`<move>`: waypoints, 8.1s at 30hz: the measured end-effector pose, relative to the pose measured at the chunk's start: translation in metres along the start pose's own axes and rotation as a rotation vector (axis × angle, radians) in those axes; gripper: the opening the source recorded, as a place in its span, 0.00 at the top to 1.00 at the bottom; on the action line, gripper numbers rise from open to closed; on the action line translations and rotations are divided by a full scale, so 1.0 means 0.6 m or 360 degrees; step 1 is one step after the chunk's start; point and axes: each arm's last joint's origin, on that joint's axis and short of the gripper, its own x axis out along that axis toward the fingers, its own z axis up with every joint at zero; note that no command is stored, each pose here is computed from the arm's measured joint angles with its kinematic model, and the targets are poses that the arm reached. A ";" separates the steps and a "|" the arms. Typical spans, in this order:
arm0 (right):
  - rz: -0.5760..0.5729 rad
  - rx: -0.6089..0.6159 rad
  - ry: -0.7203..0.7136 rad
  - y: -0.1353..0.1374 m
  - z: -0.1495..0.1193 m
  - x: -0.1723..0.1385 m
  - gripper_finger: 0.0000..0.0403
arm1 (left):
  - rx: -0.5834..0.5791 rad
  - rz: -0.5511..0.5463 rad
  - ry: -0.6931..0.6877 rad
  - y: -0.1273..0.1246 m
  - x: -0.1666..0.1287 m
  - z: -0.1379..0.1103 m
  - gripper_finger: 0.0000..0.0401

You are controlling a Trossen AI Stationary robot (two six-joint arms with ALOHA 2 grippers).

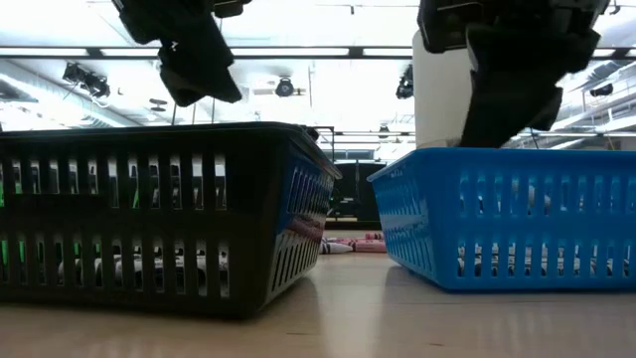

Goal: Sort crayons
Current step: Put the black crayon into the left blue basket, then put the pink crayon into the green basket

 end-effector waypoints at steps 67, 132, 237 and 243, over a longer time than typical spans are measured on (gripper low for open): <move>0.0187 0.0177 -0.0258 -0.055 0.125 -0.124 0.74 | 0.0121 0.0497 0.0674 0.133 0.127 -0.054 0.93; 0.0160 0.0234 -0.0326 -0.070 0.138 -0.138 0.74 | 0.0404 0.0005 -0.0186 -0.027 -0.056 0.002 0.95; 0.0008 -0.0188 -0.0264 -0.094 0.139 -0.142 0.74 | 0.0213 0.0305 -0.0416 0.089 -0.071 -0.012 0.71; 0.0148 -0.0169 -0.0229 -0.080 0.152 -0.102 0.75 | 0.0224 0.0297 -0.0450 0.088 -0.090 -0.012 0.71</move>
